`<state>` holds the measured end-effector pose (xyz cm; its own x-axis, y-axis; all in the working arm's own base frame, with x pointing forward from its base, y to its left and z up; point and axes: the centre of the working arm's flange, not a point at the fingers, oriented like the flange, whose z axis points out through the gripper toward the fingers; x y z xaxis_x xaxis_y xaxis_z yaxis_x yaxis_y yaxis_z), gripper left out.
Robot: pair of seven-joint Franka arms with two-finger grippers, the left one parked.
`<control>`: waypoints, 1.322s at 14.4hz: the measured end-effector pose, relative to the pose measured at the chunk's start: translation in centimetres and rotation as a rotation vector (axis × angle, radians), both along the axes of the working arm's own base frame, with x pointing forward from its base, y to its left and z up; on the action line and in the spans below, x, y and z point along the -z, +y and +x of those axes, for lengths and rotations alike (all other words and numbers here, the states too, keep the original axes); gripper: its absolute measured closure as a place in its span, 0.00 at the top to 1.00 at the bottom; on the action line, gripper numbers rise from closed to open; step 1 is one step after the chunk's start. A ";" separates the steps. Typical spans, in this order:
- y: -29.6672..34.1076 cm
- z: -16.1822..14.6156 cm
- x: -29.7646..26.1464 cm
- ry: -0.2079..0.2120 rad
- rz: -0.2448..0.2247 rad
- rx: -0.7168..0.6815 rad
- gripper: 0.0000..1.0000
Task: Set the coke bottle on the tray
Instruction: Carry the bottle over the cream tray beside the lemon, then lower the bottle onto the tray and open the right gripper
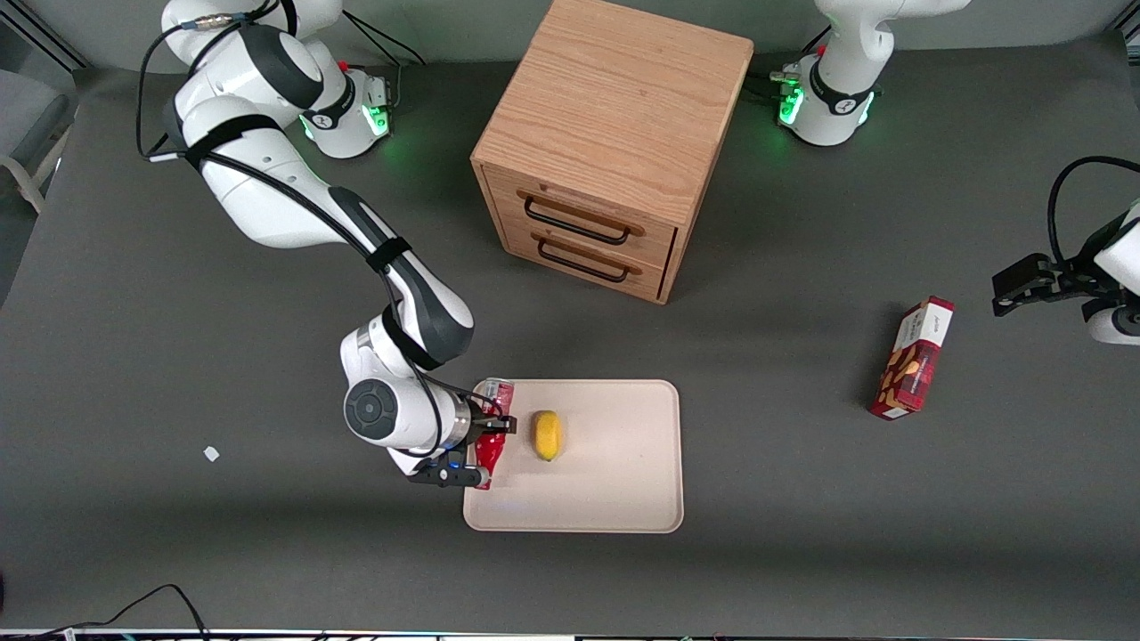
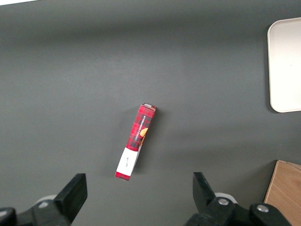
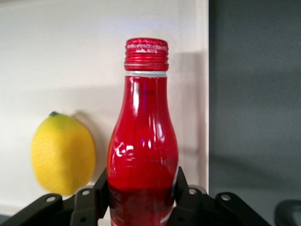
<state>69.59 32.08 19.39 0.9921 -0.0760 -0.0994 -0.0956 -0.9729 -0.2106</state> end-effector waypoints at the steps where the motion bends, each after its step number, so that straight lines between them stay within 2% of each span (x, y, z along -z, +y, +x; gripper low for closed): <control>1: -0.1 0.0 0.8 -0.005 -0.006 -0.002 0.56; 6: -0.3 0.1 1.7 -0.006 -0.011 0.016 0.56; 8: -0.4 0.1 1.7 -0.015 -0.031 0.018 0.68; 11: -0.3 0.1 1.7 -0.024 -0.044 0.011 0.98; 19: -0.3 0.3 1.2 -0.035 -0.044 0.010 1.00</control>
